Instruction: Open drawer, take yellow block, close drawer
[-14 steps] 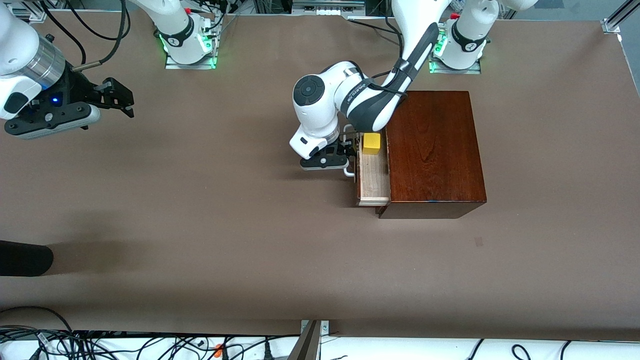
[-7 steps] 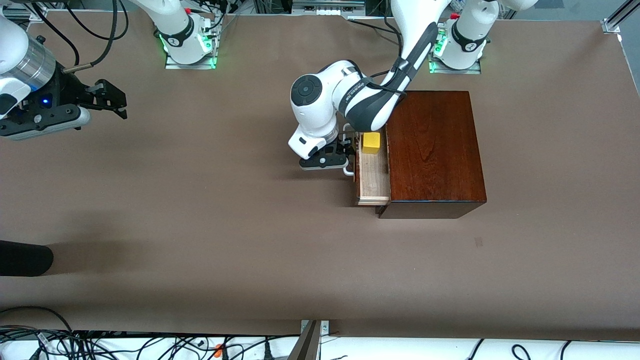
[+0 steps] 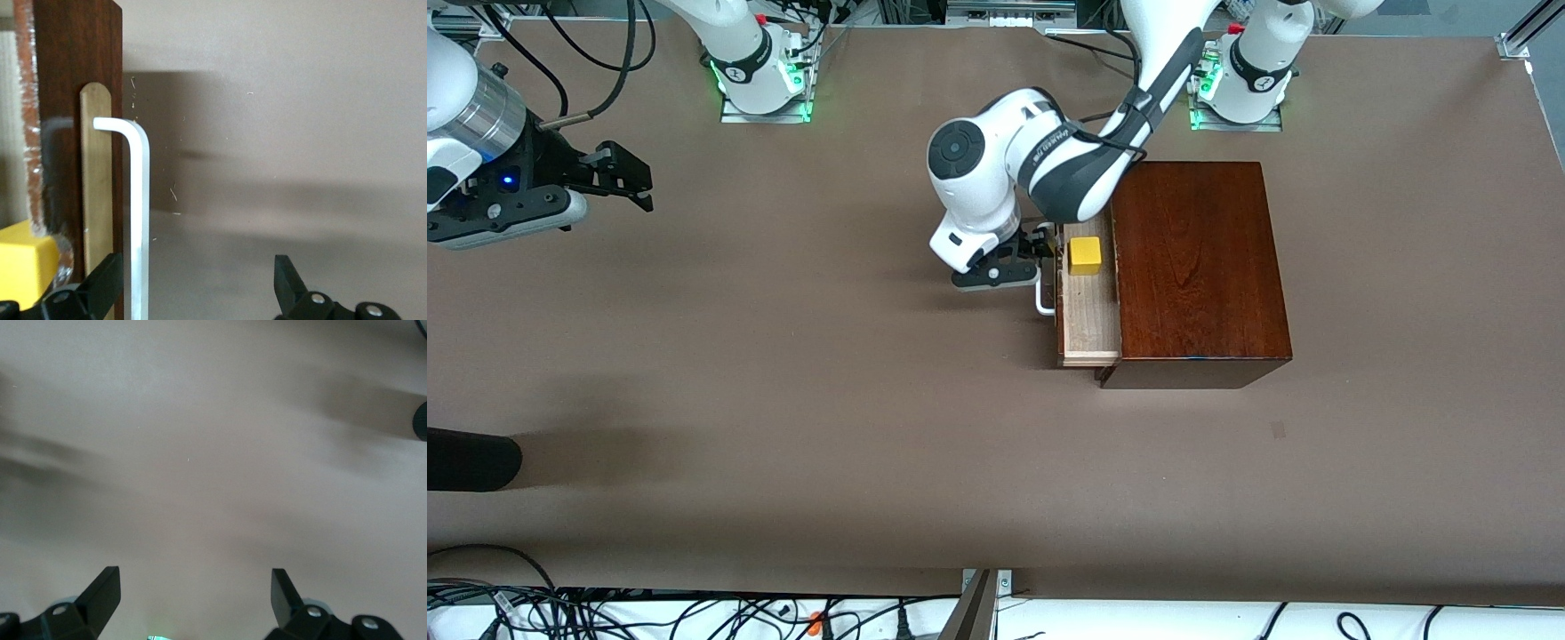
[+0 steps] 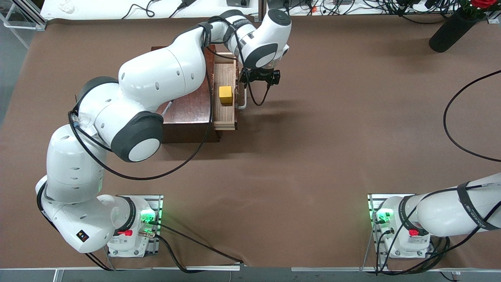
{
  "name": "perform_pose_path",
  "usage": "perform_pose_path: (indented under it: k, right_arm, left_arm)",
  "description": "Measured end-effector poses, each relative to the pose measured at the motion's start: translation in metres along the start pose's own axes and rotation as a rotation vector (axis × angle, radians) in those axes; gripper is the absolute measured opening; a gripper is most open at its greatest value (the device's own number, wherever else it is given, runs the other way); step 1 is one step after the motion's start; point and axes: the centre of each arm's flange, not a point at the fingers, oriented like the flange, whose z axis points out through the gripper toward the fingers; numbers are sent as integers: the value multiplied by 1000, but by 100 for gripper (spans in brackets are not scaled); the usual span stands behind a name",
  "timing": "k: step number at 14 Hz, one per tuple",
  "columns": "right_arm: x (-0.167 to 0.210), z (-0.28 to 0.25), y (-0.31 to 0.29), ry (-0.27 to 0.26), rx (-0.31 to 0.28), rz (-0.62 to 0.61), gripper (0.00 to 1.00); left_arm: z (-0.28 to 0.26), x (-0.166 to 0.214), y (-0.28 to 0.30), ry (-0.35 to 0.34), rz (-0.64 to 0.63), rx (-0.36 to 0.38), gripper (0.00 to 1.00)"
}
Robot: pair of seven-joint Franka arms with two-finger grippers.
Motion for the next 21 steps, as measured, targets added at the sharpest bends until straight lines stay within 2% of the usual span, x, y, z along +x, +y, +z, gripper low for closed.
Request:
perform_pose_path:
  k: [3,6,9,12,17,19,21]
  right_arm:
    - [0,0,0,0,0,0,100]
    - [0,0,0,0,0,0,100]
    - [0,0,0,0,0,0,100]
    - [0,0,0,0,0,0,100]
    - [0,0,-2,0,0,-4,100]
    - [1,0,-7,0,0,-13,100]
    - [0,1,-7,-10,2,-12,100]
  left_arm:
    - [-13,2,-6,-18,-12,22,100]
    - [-71,17,-41,-11,-3,17,100]
    - [-137,53,-125,-3,14,-7,100]
    - [-181,80,-211,-6,47,-20,100]
    - [-209,128,-371,-17,131,-66,100]
    - [-215,130,-419,-43,188,-79,100]
    - [-217,131,-455,-58,227,-130,100]
